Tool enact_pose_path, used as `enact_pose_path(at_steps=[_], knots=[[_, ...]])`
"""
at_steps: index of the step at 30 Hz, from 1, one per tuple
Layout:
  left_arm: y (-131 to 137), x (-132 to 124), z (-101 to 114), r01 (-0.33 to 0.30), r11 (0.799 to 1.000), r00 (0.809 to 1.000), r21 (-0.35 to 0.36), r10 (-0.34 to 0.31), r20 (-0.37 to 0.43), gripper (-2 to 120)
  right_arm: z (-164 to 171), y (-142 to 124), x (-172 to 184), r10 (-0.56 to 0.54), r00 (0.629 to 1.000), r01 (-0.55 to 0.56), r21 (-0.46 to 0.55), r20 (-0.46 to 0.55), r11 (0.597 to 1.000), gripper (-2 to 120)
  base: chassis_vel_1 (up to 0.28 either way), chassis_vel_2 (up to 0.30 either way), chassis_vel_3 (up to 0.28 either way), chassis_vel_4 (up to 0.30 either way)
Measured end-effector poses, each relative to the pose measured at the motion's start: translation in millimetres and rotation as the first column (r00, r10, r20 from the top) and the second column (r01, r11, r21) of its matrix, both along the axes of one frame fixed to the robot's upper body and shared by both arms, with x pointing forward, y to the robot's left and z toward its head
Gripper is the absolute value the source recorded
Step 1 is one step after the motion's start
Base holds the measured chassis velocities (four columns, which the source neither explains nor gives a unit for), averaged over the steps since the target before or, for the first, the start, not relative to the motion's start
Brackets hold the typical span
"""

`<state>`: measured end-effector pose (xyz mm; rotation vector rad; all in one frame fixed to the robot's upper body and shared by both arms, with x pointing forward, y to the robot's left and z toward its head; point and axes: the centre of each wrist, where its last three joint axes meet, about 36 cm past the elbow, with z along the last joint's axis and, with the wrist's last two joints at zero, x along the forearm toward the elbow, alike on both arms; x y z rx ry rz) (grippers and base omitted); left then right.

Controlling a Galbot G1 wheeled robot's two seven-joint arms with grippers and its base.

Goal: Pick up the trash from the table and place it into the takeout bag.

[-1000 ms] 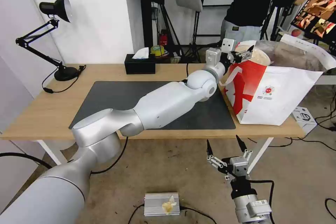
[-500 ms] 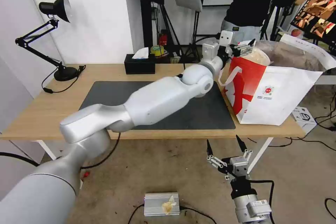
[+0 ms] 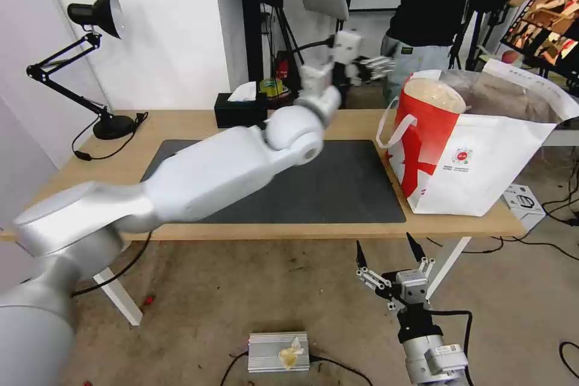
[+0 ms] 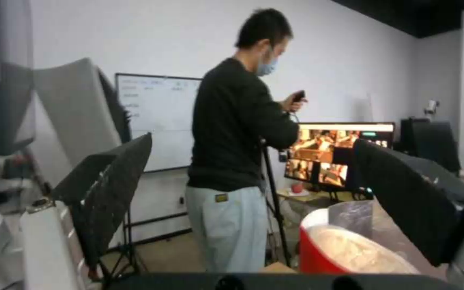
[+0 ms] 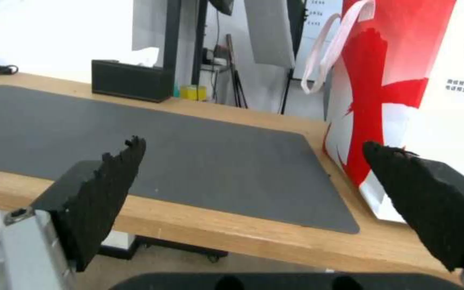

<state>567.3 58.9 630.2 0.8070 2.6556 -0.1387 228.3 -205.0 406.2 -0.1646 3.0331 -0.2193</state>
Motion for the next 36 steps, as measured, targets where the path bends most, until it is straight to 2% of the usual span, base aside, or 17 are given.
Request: enact_pose_path(at_steps=[2,3,6,7,10,15,16,17,20,21,24,25,27,29,33,34,36], knots=[[19.9,-11.8,-5.1,-0.019,1.0,1.0,-0.02,0.019,-0.005,100,0.0,0.0,0.0,0.0,1.0,0.0,0.0,0.0,1.0,100,0.0,0.0,0.0,0.0],[19.9,-11.8,-5.1,-0.019,1.0,1.0,-0.02,0.019,-0.005,100,0.0,0.0,0.0,0.0,1.0,0.0,0.0,0.0,1.0,100,0.0,0.0,0.0,0.0],[53.1,-39.5,-23.7,-0.072,0.996,0.997,-0.043,0.071,-0.027,100,0.0,0.0,0.0,0.0,1.0,0.0,0.0,0.0,1.0,100,0.0,0.0,0.0,0.0],[53.1,-39.5,-23.7,-0.072,0.996,0.997,-0.043,0.071,-0.027,100,0.0,0.0,0.0,0.0,1.0,0.0,0.0,0.0,1.0,100,0.0,0.0,0.0,0.0],[83.1,-62.6,-34.2,-0.127,0.991,0.992,-0.052,0.127,-0.015,100,0.0,0.0,0.0,0.0,1.0,0.0,0.0,0.0,1.0,100,0.0,0.0,0.0,0.0],[109.2,-84.2,-42.2,-0.177,0.982,0.984,-0.065,0.177,-0.001,100,0.0,0.0,0.0,-0.001,1.0,0.001,0.0,0.0,1.0,100,0.0,0.0,0.0,0.0],[123.9,-99.8,-52.8,-0.209,0.976,0.978,-0.068,0.209,-0.008,100,0.0,0.0,0.0,0.0,1.0,0.0,0.0,0.0,1.0,100,0.0,0.0,0.0,0.0],[123.9,-99.8,-52.8,-0.209,0.976,0.978,-0.068,0.209,-0.008,100,0.0,0.0,0.0,0.0,1.0,0.0,0.0,0.0,1.0,100,0.0,0.0,0.0,0.0],[148.0,-131.0,-71.0,-0.246,0.968,0.969,-0.053,0.244,-0.041,100,0.0,0.0,0.0,0.0,1.0,0.0,0.0,0.0,1.0,100,0.0,0.0,0.0,0.0],[148.0,-131.0,-71.0,-0.246,0.968,0.969,-0.053,0.244,-0.041,100,0.0,0.0,0.0,0.0,1.0,0.0,0.0,0.0,1.0,100,0.0,0.0,0.0,0.0],[168.8,-158.0,-85.6,-0.283,0.958,0.959,-0.045,0.281,-0.046,100,0.0,0.0,0.0,0.0,1.0,0.0,0.0,0.0,1.0,100,0.0,0.0,0.0,0.0],[168.8,-158.0,-85.6,-0.283,0.958,0.959,-0.045,0.281,-0.046,100,0.0,0.0,0.0,0.0,1.0,0.0,0.0,0.0,1.0,100,0.0,0.0,0.0,0.0],[174.9,-179.1,-98.9,-0.306,0.951,0.952,-0.041,0.304,-0.046,100,0.0,0.0,0.0,0.0,1.0,0.0,0.0,0.0,1.0,100,0.0,0.0,0.0,0.0],[176.1,-186.0,-103.4,-0.314,0.949,0.949,-0.04,0.312,-0.045,100,0.0,0.0,0.0,0.0,1.0,0.0,0.0,0.0,1.0,100,0.0,0.0,0.0,0.0],[180.8,-223.8,-124.2,-0.37,0.928,0.929,-0.044,0.368,-0.05,100,0.0,0.0,0.0,0.0,1.0,0.0,0.0,0.0,1.0,100,0.0,0.0,0.0,0.0],[180.8,-223.8,-124.2,-0.37,0.928,0.929,-0.044,0.368,-0.05,100,0.0,0.0,0.0,0.0,1.0,0.0,0.0,0.0,1.0,100,0.0,0.0,0.0,0.0],[181.0,-239.9,-133.6,-0.4,0.916,0.916,-0.039,0.398,-0.055,100,0.0,0.0,0.0,0.0,1.0,0.0,0.0,0.0,1.0,100,0.0,0.0,0.0,0.0]])
